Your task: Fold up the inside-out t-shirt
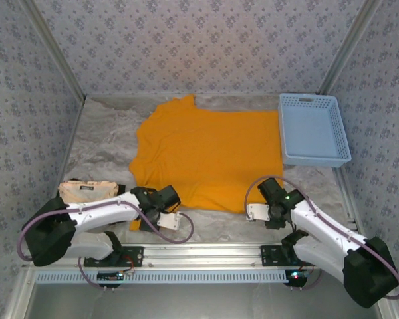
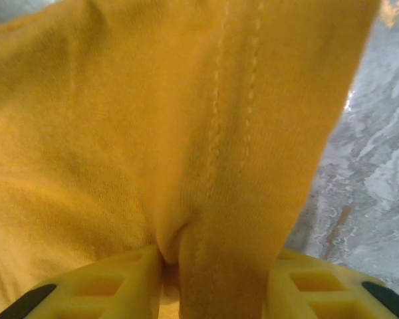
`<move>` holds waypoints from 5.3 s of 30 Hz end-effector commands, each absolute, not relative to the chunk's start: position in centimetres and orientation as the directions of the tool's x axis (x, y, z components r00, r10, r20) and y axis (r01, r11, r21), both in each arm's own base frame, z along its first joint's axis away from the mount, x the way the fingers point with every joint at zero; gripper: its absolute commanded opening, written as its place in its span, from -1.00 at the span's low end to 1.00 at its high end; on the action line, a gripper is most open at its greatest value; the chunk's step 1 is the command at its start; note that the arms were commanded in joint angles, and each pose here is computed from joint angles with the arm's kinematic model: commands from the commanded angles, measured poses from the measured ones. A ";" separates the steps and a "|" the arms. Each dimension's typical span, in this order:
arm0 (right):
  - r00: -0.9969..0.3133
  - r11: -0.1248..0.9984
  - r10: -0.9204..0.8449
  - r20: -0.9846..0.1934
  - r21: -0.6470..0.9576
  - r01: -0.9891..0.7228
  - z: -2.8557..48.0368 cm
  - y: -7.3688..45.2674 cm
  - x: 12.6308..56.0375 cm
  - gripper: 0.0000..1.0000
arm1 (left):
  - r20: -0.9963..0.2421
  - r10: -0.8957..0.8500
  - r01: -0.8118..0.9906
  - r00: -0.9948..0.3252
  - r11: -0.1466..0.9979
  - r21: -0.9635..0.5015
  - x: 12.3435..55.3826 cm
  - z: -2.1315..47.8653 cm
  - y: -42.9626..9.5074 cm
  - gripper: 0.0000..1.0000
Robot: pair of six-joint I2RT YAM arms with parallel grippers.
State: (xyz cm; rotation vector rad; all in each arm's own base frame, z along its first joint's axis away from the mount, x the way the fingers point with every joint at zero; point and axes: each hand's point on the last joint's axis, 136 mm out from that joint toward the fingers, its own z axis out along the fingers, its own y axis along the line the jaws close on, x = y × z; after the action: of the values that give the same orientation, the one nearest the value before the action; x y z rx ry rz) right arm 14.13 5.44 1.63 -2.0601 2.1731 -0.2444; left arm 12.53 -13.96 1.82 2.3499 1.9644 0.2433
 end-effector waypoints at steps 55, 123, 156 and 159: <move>-0.422 0.426 -0.900 -0.108 -0.006 -0.905 9.5 4.7 26.1 -1.00 | 0.069 0.957 0.948 0.283 -0.290 0.135 28.1 13.0 -15.0 -1.00; 0.091 0.002 -0.885 -0.456 -0.199 -0.980 5.3 30.2 25.2 -0.12 | -0.074 -0.350 -0.355 -0.934 0.930 0.093 25.4 5.4 -1.9 -1.00; -0.268 0.316 -0.756 -0.597 0.027 -0.949 4.8 38.0 38.5 -0.09 | -0.275 -0.174 -0.136 -0.946 0.979 -0.153 39.2 5.4 -12.1 0.06; -0.300 0.325 -0.741 -0.601 0.069 -0.943 4.5 37.9 38.5 -0.50 | -0.274 -0.164 -0.133 -0.948 0.982 -0.131 39.9 4.5 -11.4 -0.04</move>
State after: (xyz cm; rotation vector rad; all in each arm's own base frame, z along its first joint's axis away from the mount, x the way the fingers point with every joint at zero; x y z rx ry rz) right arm 39.25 37.75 5.15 -1.5093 2.0529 0.4888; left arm 38.07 -12.30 4.46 -0.2798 2.8786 -0.2249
